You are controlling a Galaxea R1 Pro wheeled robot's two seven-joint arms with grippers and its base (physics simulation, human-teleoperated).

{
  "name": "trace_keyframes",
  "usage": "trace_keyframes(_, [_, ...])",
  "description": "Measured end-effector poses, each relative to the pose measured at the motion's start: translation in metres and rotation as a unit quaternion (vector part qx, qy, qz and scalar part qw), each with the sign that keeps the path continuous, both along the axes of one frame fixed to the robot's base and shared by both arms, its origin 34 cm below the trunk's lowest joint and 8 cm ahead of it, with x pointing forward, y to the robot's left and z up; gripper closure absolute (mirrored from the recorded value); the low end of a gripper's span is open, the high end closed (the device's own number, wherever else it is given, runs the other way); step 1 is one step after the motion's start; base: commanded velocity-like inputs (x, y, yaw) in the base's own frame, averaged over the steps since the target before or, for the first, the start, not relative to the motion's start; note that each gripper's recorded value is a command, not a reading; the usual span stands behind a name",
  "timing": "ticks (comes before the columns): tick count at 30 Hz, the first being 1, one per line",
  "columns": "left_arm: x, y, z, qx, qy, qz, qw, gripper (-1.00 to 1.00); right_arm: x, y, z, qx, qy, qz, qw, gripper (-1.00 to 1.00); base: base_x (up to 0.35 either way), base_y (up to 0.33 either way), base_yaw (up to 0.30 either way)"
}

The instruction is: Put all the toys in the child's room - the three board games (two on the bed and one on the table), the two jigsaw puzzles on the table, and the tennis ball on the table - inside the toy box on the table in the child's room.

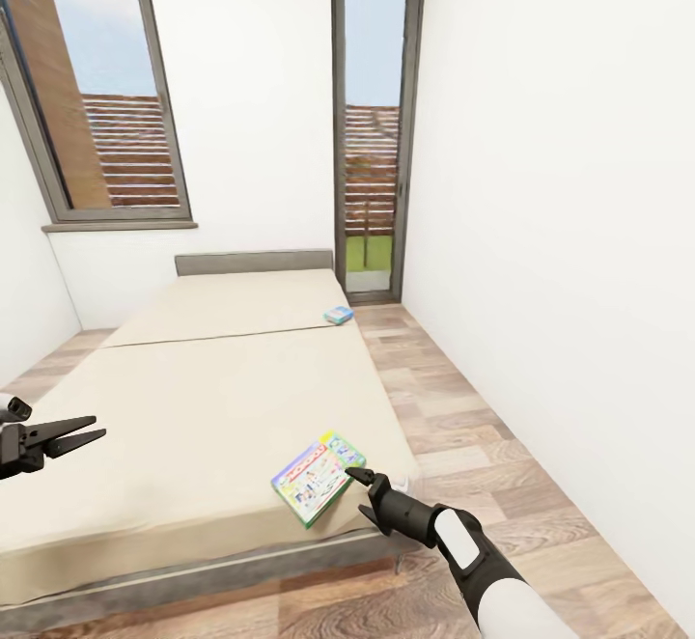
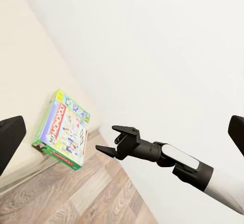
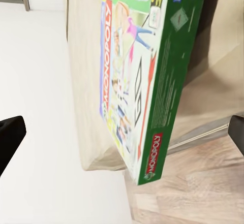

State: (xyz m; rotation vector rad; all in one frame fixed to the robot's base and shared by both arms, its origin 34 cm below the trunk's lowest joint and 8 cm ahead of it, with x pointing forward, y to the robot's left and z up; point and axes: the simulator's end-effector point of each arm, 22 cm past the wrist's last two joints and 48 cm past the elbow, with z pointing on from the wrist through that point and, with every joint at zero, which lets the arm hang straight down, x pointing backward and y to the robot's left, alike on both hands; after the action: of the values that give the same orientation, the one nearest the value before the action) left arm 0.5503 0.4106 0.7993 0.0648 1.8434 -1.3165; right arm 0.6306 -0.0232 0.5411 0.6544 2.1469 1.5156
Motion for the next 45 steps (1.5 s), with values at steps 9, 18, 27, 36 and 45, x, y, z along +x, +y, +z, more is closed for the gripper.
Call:
trace_keyframes(9, [0.0,0.0,0.0,0.0,0.001,0.0,1.0,-1.0,0.0,0.0,0.0,-0.001,0.0,0.0,1.0,-1.0,-0.024,0.074,0.0])
trace_keyframes(18, [0.0,0.0,0.0,0.0,0.0,0.0,1.0,-1.0,0.0,0.0,0.0,-0.001,-0.001,0.0,1.0,-1.0,-0.003,0.009,0.0])
trace_keyframes(27, [0.0,0.0,0.0,0.0,0.0,0.0,1.0,-1.0,0.0,0.0,0.0,-0.001,-0.001,0.0,1.0,-1.0,0.0,0.0,0.0])
trace_keyframes(36, [0.0,0.0,0.0,-0.001,0.0,0.0,1.0,-1.0,0.0,0.0,0.0,-0.001,-0.001,0.0,1.0,-1.0,0.0,0.0,0.0])
trace_keyframes(45, [-0.004,0.0,-0.018,-0.001,0.0,0.0,1.0,-1.0,-0.004,0.0,-0.017,-0.001,-0.001,0.0,1.0,-1.0,0.0,0.0,0.0])
